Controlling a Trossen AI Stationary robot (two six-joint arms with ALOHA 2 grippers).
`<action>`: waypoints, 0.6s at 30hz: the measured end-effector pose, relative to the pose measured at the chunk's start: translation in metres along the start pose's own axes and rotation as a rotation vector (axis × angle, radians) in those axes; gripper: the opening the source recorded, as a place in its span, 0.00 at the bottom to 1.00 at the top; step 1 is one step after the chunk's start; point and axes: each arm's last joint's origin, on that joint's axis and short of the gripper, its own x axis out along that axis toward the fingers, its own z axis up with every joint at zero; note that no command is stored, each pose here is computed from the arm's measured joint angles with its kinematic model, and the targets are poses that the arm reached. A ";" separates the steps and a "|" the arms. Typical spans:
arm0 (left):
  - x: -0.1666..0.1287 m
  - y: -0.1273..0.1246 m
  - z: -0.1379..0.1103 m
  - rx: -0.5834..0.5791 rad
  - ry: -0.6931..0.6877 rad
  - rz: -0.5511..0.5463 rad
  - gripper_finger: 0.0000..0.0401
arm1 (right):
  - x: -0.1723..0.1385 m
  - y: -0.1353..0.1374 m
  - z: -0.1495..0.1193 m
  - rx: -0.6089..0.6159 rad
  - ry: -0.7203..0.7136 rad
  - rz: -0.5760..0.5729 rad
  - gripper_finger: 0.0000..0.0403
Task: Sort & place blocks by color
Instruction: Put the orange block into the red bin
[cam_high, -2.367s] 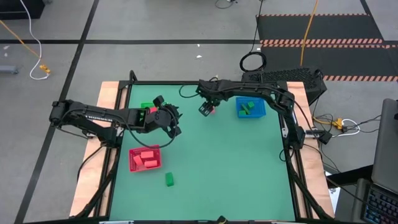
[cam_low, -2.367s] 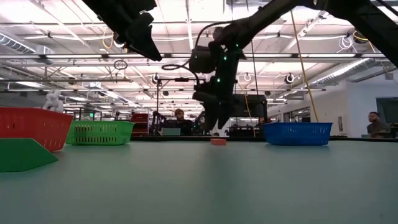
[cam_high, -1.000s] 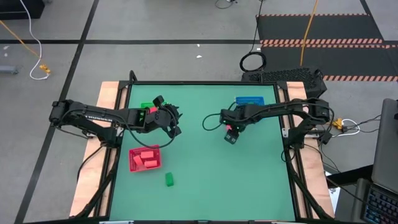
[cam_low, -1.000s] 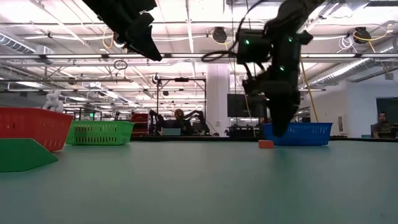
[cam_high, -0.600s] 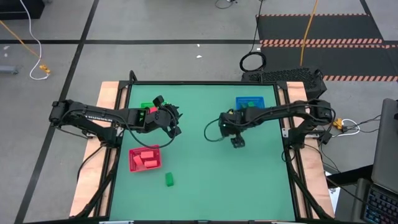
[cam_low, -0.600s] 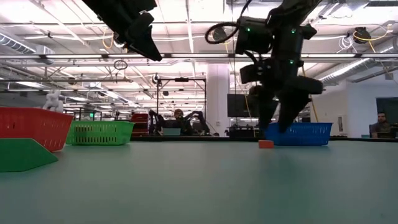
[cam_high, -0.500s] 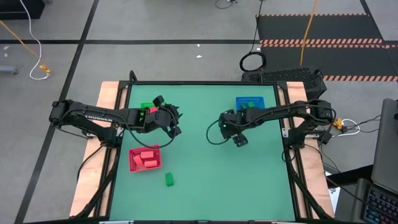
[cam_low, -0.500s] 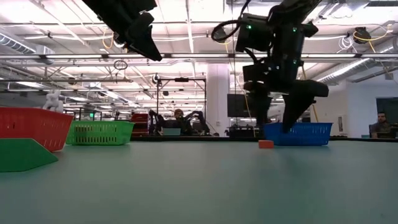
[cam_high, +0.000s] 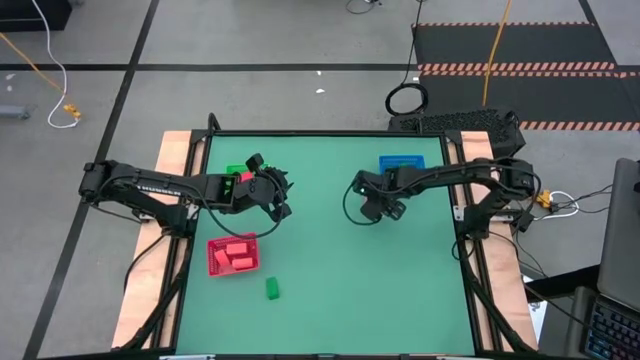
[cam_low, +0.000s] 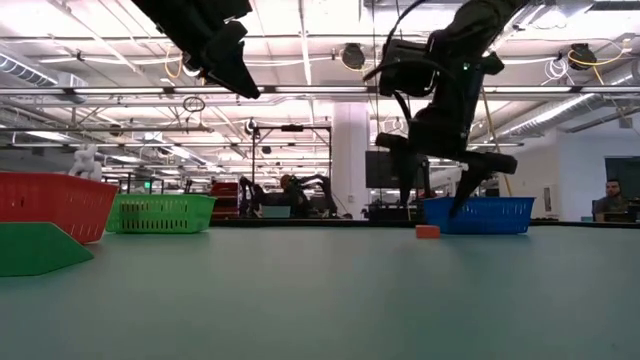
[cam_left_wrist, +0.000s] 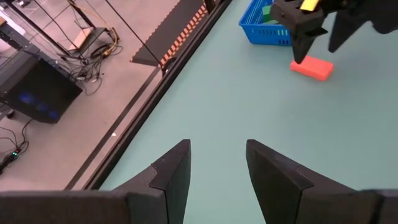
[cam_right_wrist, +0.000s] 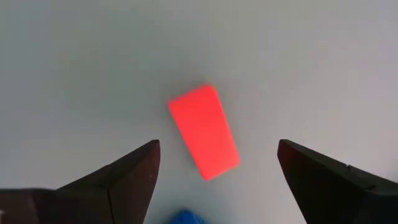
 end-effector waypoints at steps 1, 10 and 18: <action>0.000 0.000 0.000 0.000 0.000 0.000 0.40 | 0.002 0.000 -0.003 -0.009 0.000 -0.001 0.78; 0.000 0.000 0.000 0.001 0.001 0.000 0.40 | 0.015 0.007 -0.010 -0.100 -0.069 -0.010 0.78; 0.000 0.000 0.000 0.001 0.001 0.000 0.40 | 0.023 0.012 -0.011 -0.096 -0.114 -0.044 0.77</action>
